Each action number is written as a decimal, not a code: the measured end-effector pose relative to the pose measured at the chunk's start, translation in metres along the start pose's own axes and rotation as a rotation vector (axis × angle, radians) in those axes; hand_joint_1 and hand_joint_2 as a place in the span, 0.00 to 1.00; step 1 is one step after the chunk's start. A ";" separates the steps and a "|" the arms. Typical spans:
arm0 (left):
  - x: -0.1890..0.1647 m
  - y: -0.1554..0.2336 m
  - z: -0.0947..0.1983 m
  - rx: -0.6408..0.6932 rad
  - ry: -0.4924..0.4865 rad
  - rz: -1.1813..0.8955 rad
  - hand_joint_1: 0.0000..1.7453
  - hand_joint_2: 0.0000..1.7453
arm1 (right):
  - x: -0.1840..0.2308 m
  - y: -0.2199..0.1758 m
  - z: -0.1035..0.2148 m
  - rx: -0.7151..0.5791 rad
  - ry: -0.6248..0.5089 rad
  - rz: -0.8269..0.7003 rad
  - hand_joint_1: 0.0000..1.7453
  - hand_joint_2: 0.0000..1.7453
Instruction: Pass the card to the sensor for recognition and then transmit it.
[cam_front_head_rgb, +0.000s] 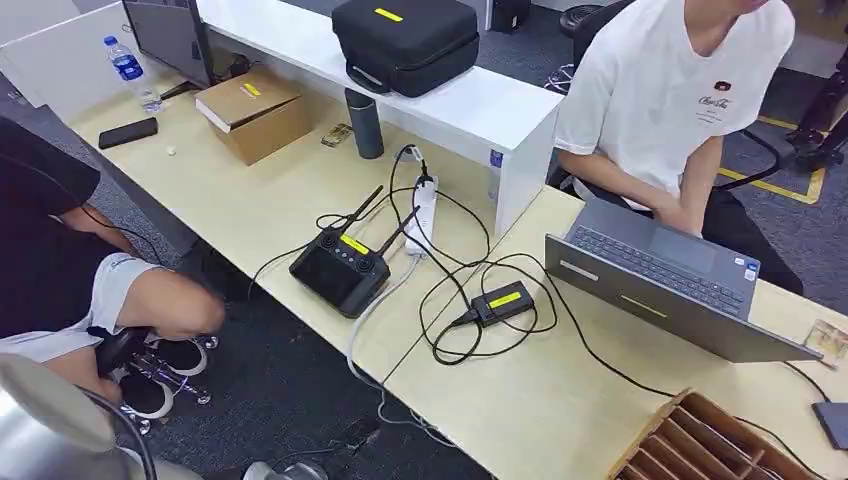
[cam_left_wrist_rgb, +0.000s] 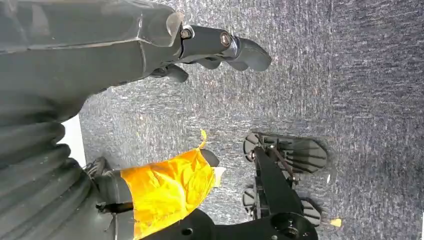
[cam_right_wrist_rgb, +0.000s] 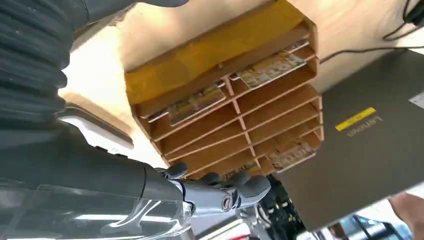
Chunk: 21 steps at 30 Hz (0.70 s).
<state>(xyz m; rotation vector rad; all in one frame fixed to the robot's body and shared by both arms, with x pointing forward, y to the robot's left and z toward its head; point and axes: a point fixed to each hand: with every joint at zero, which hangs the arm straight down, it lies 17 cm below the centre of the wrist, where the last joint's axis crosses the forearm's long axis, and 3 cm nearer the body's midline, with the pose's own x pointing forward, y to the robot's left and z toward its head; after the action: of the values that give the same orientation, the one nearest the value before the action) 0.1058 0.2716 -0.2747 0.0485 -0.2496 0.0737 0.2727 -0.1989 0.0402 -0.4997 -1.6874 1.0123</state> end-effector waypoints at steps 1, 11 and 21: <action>0.000 0.000 0.000 0.000 0.000 -0.002 0.00 1.00 | 0.003 0.000 -0.002 -0.017 -0.007 0.005 0.00 1.00; 0.007 -0.003 -0.001 0.002 -0.001 -0.022 0.00 1.00 | 0.047 0.000 -0.022 -0.134 -0.150 0.205 0.00 1.00; 0.007 -0.006 0.000 -0.002 0.004 -0.034 0.00 1.00 | 0.056 -0.003 -0.031 -0.181 -0.185 0.301 0.00 1.00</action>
<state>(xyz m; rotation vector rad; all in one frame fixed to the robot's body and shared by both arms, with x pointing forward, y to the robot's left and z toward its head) 0.1131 0.2665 -0.2737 0.0509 -0.2449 0.0402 0.2820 -0.1468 0.0772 -0.8185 -1.9174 1.1540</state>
